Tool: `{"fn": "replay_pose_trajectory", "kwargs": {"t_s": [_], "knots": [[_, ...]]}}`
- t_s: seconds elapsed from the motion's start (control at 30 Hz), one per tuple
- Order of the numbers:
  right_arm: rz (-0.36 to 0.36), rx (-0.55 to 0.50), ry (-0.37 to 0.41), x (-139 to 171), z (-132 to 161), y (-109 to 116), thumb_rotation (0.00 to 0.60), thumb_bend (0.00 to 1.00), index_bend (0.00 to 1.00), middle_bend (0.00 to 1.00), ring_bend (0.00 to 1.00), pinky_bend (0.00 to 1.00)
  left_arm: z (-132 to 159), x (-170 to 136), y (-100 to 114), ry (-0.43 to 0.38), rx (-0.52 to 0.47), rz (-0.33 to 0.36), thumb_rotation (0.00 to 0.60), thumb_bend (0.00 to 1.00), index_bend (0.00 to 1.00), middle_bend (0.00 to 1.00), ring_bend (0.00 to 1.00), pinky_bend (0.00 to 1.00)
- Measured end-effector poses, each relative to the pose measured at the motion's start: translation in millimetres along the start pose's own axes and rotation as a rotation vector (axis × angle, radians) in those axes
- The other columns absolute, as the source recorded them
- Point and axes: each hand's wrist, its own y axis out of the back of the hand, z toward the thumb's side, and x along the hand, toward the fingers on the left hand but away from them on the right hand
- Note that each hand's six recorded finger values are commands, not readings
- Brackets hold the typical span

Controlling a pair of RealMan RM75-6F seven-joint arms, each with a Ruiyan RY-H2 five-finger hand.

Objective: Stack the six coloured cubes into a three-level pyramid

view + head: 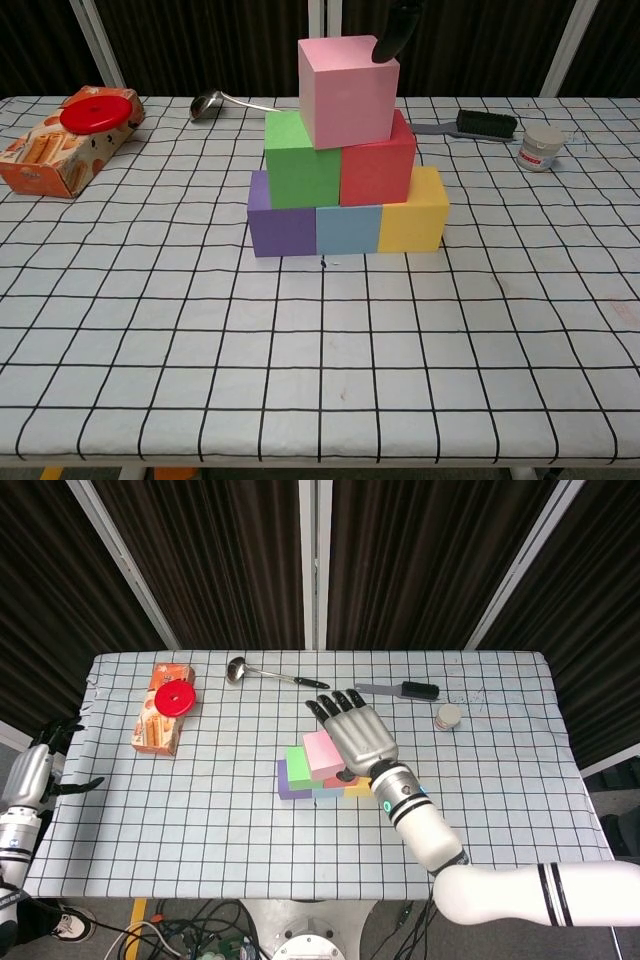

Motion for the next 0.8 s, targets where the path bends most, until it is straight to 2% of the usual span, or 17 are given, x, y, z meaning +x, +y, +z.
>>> {"fn": "replay_pose_trajectory", "kwargs": {"t_s": [0.1, 0.23, 0.53, 0.63, 0.8], "knots": [[0.011, -0.085, 0.079, -3.4, -5.7, -6.6, 0.6, 0.04, 0.0, 0.04, 0.0, 0.0, 3.7, 0.4, 0.8, -0.015, 0.018, 0.009, 0.6, 0.0, 0.12, 0.18, 0.03, 0.11], [0.028, -0.163, 0.147, -7.6, -21.4, -13.8, 0.6, 0.03, 0.0, 0.05, 0.0, 0.0, 9.8, -0.5, 2.0, -0.045, 0.047, 0.022, 0.6, 0.0, 0.12, 0.18, 0.03, 0.11], [0.044, -0.201, 0.142, -11.7, -68.9, -24.1, 0.6, 0.04, 0.0, 0.13, 0.0, 0.0, 14.7, -2.4, -2.4, -0.072, 0.105, 0.029, 0.6, 0.0, 0.12, 0.18, 0.03, 0.11], [0.049, -0.215, 0.14, -13.6, -74.1, -26.9, 0.6, 0.04, 0.0, 0.16, 0.0, 0.0, 17.4, -1.5, -5.2, -0.082, 0.121, 0.032, 0.6, 0.0, 0.12, 0.18, 0.03, 0.11], [0.048, -0.234, 0.163, -16.8, -71.7, -27.9, 0.6, 0.05, 0.0, 0.17, 0.0, 0.0, 18.8, -1.5, -5.7, -0.086, 0.13, 0.035, 0.6, 0.0, 0.12, 0.18, 0.03, 0.11]]}}
